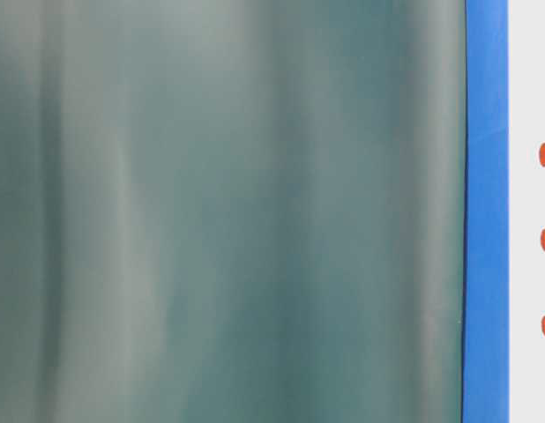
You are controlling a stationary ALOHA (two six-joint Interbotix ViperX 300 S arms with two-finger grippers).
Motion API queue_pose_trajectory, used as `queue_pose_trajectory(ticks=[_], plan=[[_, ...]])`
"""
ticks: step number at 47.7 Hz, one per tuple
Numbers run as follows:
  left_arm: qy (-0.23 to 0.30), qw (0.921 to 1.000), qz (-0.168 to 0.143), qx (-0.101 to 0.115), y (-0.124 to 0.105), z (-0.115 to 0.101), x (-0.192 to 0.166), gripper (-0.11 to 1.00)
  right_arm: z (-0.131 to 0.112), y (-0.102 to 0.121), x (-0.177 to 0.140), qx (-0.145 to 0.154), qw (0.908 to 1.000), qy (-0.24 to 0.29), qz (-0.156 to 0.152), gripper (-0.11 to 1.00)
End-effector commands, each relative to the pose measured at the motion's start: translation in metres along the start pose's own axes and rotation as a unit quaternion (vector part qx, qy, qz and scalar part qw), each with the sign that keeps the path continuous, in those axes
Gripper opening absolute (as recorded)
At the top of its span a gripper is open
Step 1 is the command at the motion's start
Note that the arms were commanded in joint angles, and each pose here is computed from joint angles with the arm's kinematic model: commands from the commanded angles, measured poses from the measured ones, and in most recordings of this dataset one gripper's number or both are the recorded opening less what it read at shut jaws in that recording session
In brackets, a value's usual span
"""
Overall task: Touch the tip of the soldering iron to the tip of the solder at the mark.
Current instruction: 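Grasp the yellow solder wire with left gripper, red soldering iron with right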
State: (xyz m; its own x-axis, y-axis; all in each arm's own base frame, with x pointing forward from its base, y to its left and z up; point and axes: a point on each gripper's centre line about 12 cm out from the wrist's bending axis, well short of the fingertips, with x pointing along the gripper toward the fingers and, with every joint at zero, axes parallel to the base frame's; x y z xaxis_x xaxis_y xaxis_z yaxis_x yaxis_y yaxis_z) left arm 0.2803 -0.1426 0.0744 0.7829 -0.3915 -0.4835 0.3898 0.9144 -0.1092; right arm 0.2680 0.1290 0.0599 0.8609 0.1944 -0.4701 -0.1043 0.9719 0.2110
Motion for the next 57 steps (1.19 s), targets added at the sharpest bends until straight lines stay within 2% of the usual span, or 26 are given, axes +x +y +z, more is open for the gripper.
queue_pose_trajectory(ticks=[1, 5, 8, 11, 17, 21, 36, 46, 57], plan=[[-0.010, 0.9999, 0.001, -0.001, 0.000, 0.007, 0.002, 0.73, 0.005, 0.003, 0.001, 0.002, 0.9999, -0.011, 0.005, 0.79], [-0.003, 1.0000, 0.001, -0.001, 0.000, 0.006, 0.002, 0.66, 0.003, 0.004, 0.002, -0.004, 0.9999, -0.008, 0.007, 0.73], [0.003, 1.0000, 0.002, 0.000, 0.000, 0.006, 0.004, 0.57, 0.001, 0.004, 0.002, -0.010, 0.9999, -0.004, 0.010, 0.64], [0.014, 0.9999, 0.003, 0.002, 0.000, 0.006, 0.007, 0.46, -0.002, 0.005, 0.003, -0.018, 0.9997, 0.002, 0.015, 0.50], [0.039, 0.9992, 0.006, 0.004, 0.001, 0.005, 0.011, 0.17, -0.005, 0.008, 0.005, -0.035, 0.9989, 0.007, 0.030, 0.19], [0.055, 0.9984, 0.008, 0.004, 0.001, 0.004, 0.015, 0.02, -0.005, 0.011, 0.005, -0.044, 0.9981, 0.007, 0.042, 0.06], [0.055, 0.9984, 0.012, -0.003, 0.003, 0.012, 0.014, 0.02, 0.003, 0.016, 0.005, -0.041, 0.9979, -0.003, 0.050, 0.06], [0.053, 0.9985, 0.011, -0.005, 0.000, 0.034, 0.003, 0.02, 0.032, 0.022, -0.010, -0.020, 0.9981, 0.007, 0.057, 0.06], [0.068, 0.9976, 0.015, -0.006, -0.002, 0.075, -0.023, 0.02, 0.078, 0.021, -0.034, 0.002, 0.9970, 0.053, 0.057, 0.06]])
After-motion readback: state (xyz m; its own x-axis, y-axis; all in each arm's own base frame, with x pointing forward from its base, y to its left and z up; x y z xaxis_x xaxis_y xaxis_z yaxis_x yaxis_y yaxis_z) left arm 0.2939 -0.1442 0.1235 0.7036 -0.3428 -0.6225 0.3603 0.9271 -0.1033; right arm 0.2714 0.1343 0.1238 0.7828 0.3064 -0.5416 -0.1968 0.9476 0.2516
